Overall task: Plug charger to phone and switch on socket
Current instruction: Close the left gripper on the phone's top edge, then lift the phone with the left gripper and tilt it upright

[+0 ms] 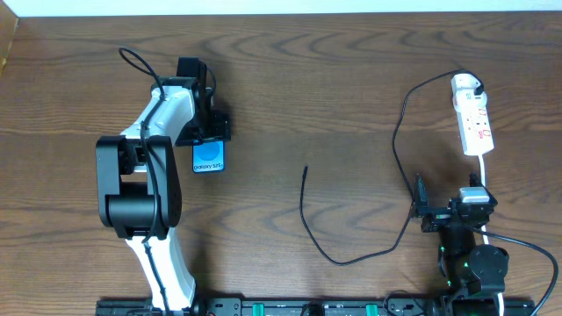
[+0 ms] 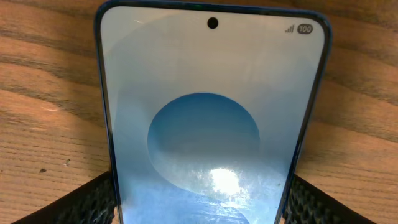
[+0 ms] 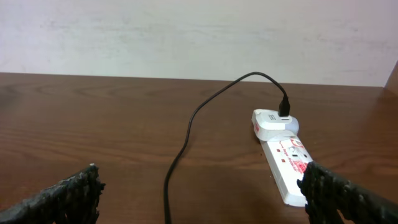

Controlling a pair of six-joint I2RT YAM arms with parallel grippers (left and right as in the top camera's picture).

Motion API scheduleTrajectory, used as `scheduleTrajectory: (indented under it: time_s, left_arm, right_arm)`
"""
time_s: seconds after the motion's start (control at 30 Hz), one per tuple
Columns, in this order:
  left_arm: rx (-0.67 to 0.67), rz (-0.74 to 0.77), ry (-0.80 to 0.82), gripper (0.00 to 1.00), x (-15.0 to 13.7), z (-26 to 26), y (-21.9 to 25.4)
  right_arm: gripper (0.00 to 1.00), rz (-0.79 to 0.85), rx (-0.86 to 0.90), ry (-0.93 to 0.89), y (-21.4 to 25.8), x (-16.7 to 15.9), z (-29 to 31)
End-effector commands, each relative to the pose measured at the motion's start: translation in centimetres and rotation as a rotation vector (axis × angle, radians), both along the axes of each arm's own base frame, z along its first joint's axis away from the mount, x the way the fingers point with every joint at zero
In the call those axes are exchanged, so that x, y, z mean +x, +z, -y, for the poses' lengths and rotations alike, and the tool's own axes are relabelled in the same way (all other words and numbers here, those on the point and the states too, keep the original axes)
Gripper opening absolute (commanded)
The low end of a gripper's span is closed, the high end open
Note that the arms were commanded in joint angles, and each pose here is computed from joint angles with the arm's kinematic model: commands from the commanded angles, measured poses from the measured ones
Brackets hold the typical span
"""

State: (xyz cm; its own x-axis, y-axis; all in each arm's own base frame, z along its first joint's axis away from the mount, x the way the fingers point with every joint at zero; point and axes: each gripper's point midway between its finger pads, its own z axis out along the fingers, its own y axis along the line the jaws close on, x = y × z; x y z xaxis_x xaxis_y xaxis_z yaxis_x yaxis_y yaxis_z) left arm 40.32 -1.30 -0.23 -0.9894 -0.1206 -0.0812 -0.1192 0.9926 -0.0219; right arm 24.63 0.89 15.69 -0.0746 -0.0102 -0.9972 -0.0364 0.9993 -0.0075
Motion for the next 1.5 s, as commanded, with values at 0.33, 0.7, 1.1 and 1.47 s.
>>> scheduleTrajectory:
  time_s: [0.33, 0.7, 1.1, 1.47]
  left_arm:
    - [0.007, -0.045, 0.011, 0.76, -1.24, -0.33, -1.24]
    - [0.007, -0.045, 0.011, 0.65, -1.23, -0.33, -1.23]
    - [0.007, -0.045, 0.011, 0.08, -1.22, -0.33, -1.23]
    - [0.006, -0.041, 0.011, 0.08, -1.12, -0.32, -1.12]
  right_arm:
    - [0.99, -0.003, 0.013, -0.016, -0.10, -0.01, 0.29]
    - [0.99, -0.003, 0.013, -0.016, -0.10, -0.01, 0.28]
    - [0.99, -0.003, 0.013, -0.016, -0.10, -0.01, 0.28]
    - [0.99, -0.003, 0.013, -0.016, -0.10, -0.01, 0.29]
